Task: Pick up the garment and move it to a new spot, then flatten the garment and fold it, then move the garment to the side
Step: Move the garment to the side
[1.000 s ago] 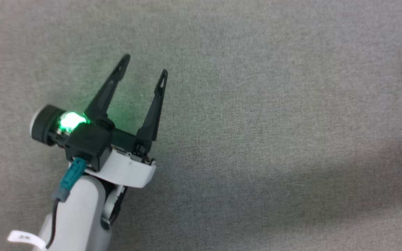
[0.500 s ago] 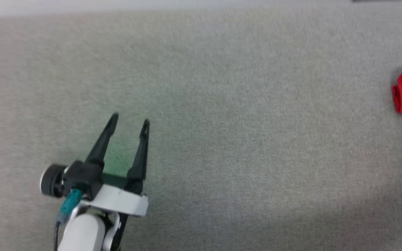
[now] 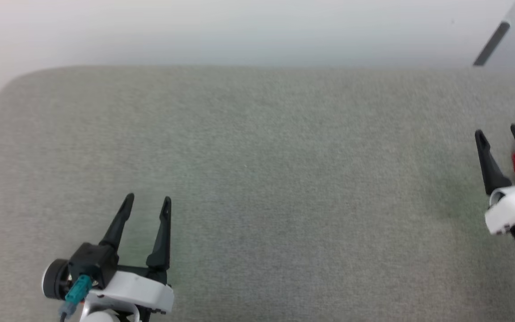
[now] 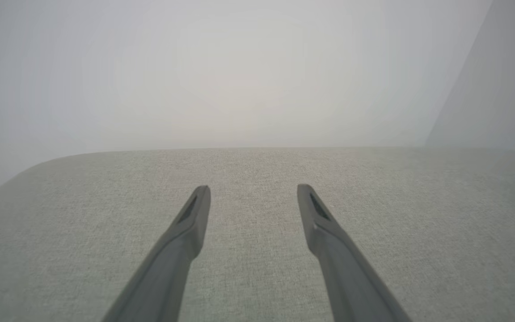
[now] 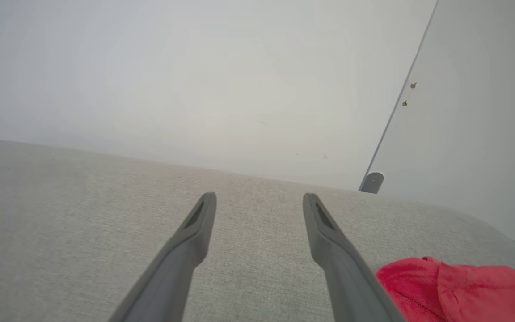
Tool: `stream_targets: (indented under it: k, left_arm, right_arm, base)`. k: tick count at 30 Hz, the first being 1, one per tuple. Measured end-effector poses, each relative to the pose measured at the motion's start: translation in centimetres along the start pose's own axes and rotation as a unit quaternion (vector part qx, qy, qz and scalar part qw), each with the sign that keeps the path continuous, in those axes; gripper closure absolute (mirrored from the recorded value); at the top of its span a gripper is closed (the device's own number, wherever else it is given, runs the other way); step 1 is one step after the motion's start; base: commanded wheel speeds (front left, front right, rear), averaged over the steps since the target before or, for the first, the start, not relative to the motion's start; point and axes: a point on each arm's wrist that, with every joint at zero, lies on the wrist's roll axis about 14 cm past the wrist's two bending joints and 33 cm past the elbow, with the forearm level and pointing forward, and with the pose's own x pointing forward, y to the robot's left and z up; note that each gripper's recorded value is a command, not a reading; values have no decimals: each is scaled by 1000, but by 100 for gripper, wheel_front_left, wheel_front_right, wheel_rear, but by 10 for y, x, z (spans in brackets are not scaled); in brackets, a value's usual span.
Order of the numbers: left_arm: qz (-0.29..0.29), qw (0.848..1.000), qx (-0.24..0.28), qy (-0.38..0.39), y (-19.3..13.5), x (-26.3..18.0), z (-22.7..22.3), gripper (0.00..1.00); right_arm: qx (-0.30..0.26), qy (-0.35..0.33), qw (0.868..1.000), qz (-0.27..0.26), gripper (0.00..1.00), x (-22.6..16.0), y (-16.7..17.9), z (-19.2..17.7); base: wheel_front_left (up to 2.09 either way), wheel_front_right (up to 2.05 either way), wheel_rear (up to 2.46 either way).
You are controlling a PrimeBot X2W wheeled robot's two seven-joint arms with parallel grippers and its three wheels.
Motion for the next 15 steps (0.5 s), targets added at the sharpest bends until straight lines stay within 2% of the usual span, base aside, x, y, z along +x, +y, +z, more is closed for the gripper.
stream_targets:
  k: [10, 15]
  left_arm:
    - [33, 999, 9, -29, 15, -32, 26, 0]
    - [43, 998, 4, -39, 17, -45, 33, 0]
  right_arm:
    - [46, -34, 998, 21, 0, -45, 35, 2]
    - [68, -48, 997, 5, 0, -68, 38, 2]
  base:
    - [0, 0, 0]
    - [0, 0, 0]
